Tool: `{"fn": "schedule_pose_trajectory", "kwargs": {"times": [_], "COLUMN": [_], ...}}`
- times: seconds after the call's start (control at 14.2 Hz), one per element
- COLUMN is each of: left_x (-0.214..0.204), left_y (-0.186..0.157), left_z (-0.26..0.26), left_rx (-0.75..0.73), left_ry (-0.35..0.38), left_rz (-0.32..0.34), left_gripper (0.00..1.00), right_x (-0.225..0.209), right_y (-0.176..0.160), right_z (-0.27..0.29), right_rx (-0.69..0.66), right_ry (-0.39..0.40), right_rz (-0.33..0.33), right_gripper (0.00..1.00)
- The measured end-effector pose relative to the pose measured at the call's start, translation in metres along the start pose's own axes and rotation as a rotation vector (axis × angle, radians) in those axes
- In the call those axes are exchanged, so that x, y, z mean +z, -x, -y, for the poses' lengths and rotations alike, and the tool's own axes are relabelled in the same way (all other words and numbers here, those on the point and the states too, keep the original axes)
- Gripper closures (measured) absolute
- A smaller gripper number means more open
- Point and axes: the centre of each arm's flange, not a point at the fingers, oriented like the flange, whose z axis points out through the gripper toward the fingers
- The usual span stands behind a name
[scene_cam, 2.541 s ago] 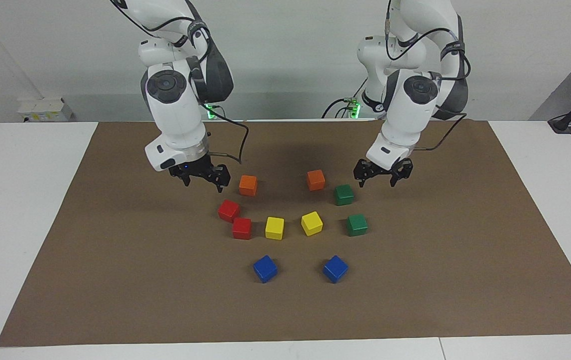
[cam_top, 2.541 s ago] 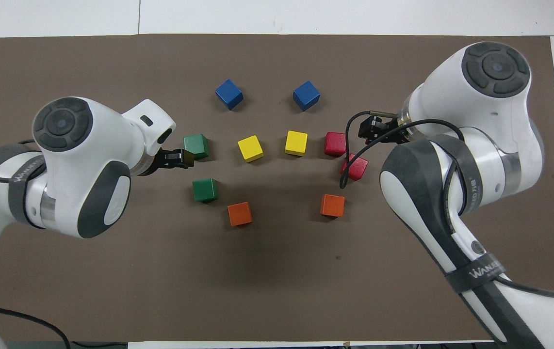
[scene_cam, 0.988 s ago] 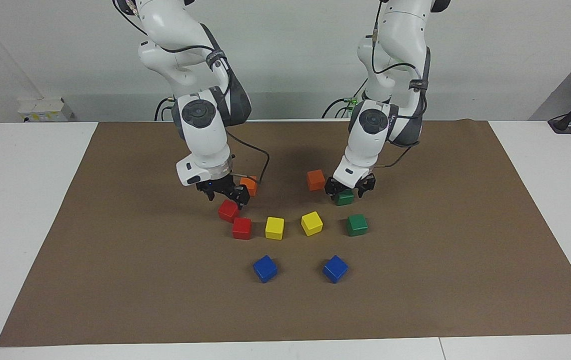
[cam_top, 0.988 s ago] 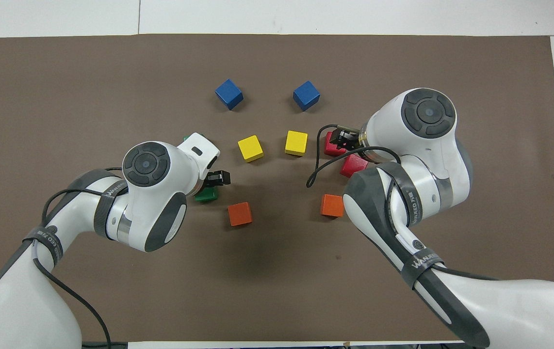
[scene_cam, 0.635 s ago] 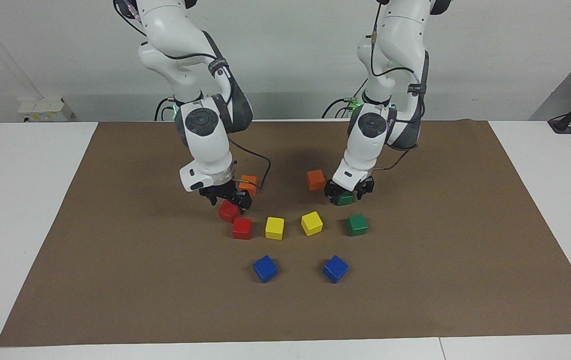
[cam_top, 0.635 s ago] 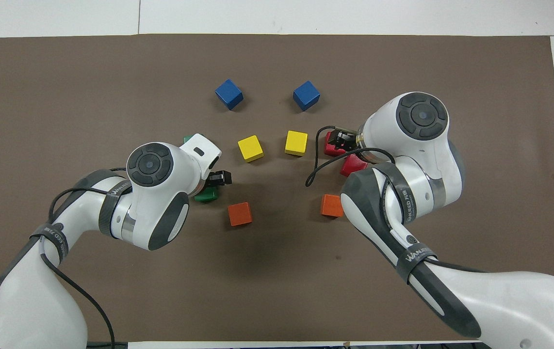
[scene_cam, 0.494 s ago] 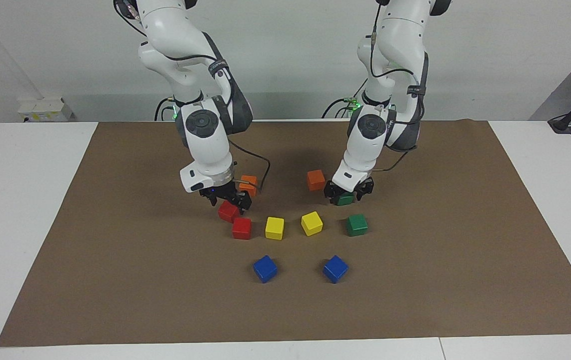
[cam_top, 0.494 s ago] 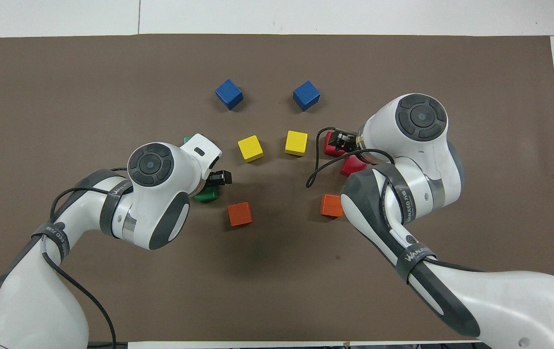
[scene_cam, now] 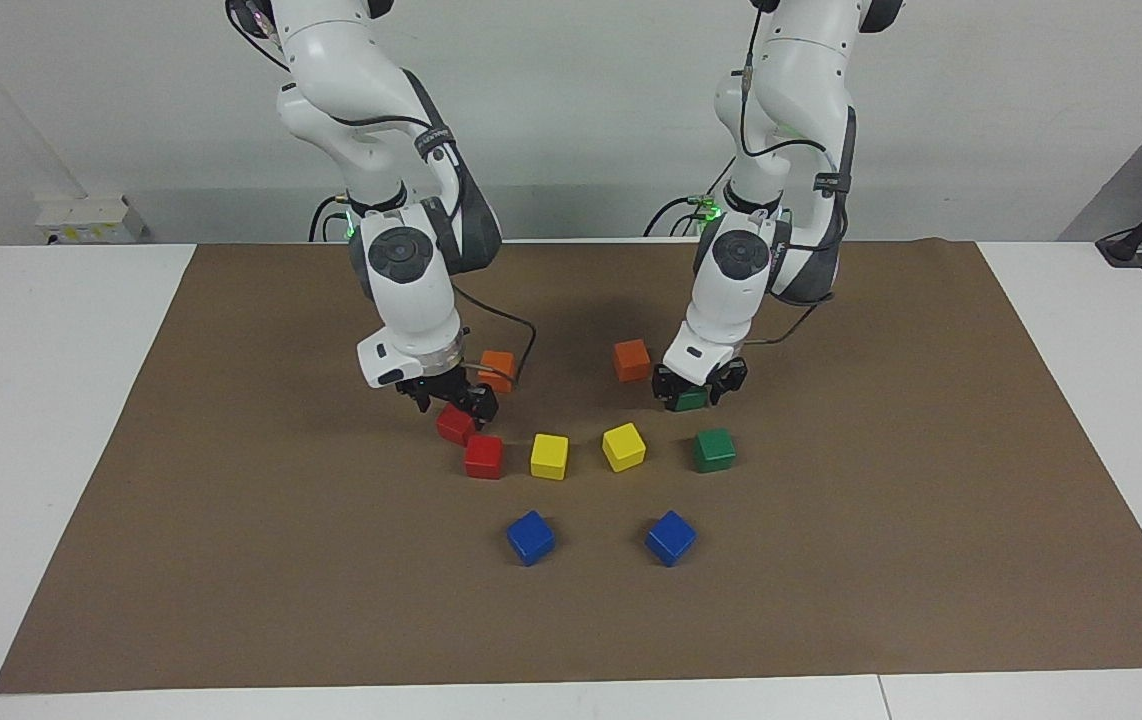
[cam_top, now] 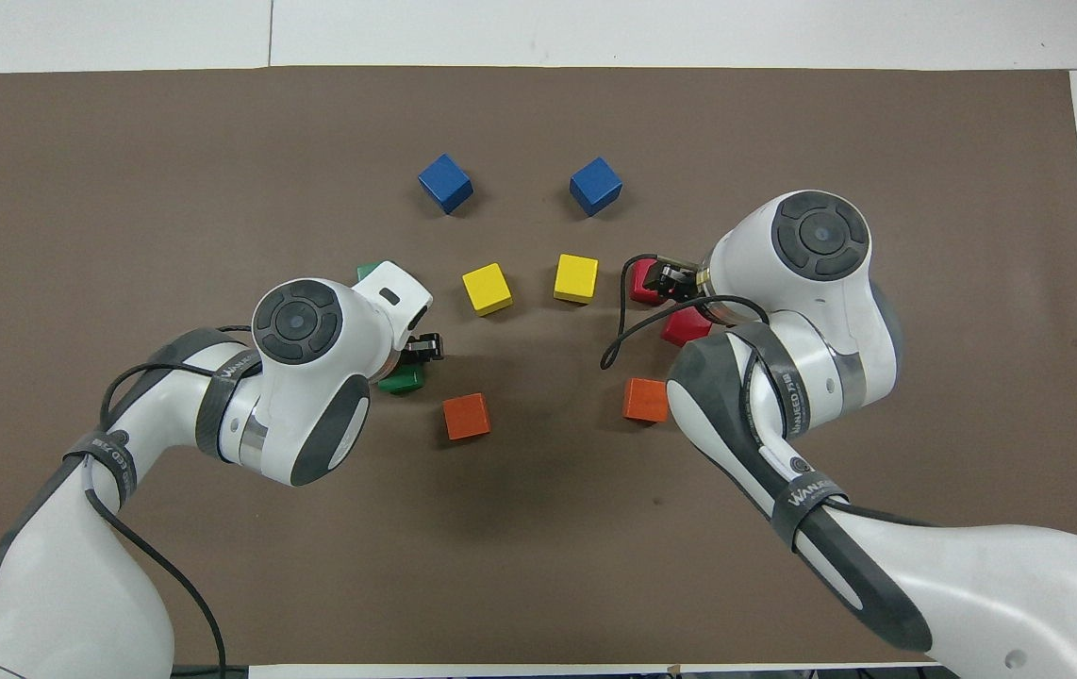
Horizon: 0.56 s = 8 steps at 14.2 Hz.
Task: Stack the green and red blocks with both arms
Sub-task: 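Grasp the green block with the left gripper while the right gripper grasps red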
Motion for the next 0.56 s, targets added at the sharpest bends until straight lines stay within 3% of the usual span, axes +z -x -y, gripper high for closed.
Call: {"fn": "schedule_pose_trajectory", "kwargs": {"times": [0.07, 0.56], "left_x": [0.0004, 0.0], "left_y": [0.0005, 0.0], "left_z": [0.0, 0.0002], "left_rx": [0.001, 0.001], "left_ry": [-0.001, -0.002], "left_rz": [0.001, 0.001], "left_gripper": [0.45, 0.45], "right_x": [0.0009, 0.0103], "right_y": [0.0004, 0.0051], "right_z": [-0.0004, -0.0036], "right_rx": [0.0, -0.001], "right_ry": [0.001, 0.002], "right_rz": [0.001, 0.002], "right_gripper": [0.01, 0.0]}}
